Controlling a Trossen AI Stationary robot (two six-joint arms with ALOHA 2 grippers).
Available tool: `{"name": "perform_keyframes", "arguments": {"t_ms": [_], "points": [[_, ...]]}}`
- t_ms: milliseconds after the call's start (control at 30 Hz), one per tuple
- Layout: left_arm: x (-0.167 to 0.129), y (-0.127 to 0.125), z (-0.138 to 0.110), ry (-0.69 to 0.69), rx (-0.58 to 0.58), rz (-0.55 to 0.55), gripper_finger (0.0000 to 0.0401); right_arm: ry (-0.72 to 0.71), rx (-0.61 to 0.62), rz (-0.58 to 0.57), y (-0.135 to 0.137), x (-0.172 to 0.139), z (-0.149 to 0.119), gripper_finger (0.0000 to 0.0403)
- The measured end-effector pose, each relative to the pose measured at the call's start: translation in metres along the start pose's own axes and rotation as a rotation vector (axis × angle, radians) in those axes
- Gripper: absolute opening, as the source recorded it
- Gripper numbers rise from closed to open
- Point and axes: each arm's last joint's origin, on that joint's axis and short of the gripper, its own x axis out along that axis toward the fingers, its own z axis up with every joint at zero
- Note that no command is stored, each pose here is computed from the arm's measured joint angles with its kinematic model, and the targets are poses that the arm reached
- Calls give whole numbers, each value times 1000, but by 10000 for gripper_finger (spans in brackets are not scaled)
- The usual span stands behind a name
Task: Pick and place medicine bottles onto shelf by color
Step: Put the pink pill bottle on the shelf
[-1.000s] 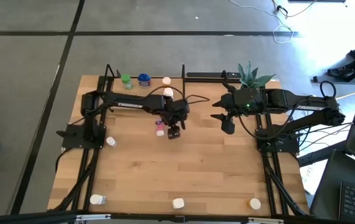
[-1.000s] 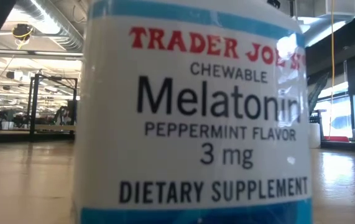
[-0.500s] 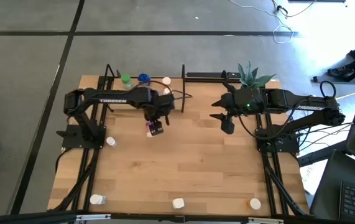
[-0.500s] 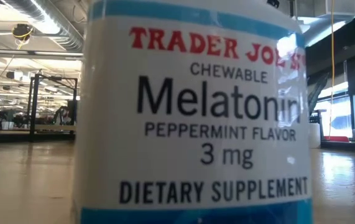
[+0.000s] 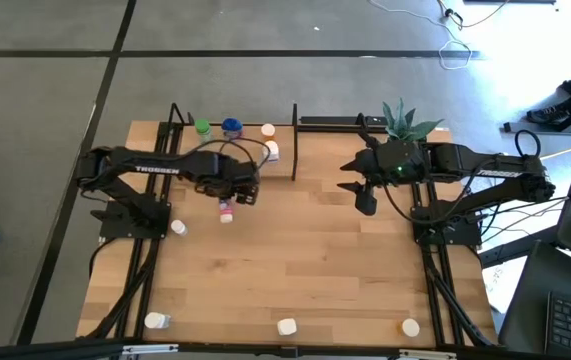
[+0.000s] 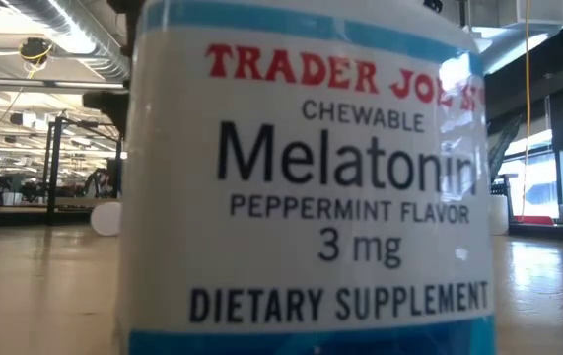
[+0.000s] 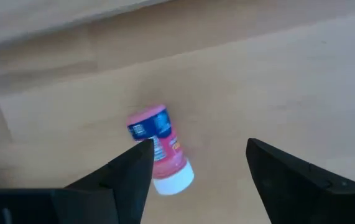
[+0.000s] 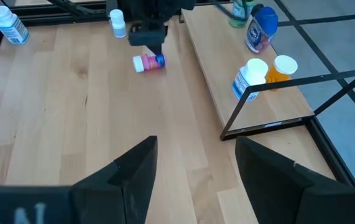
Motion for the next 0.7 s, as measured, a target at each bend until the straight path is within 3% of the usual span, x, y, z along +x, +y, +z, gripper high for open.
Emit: {"name": "perform_keyframes", "arguments": {"t_ms": [433, 700], "points": [[36, 30, -18, 14, -214, 158, 250, 1, 0, 0, 0, 0, 0, 218], [40, 39, -38, 97, -217, 231, 250, 1, 0, 0, 0, 0, 0, 218]]}}
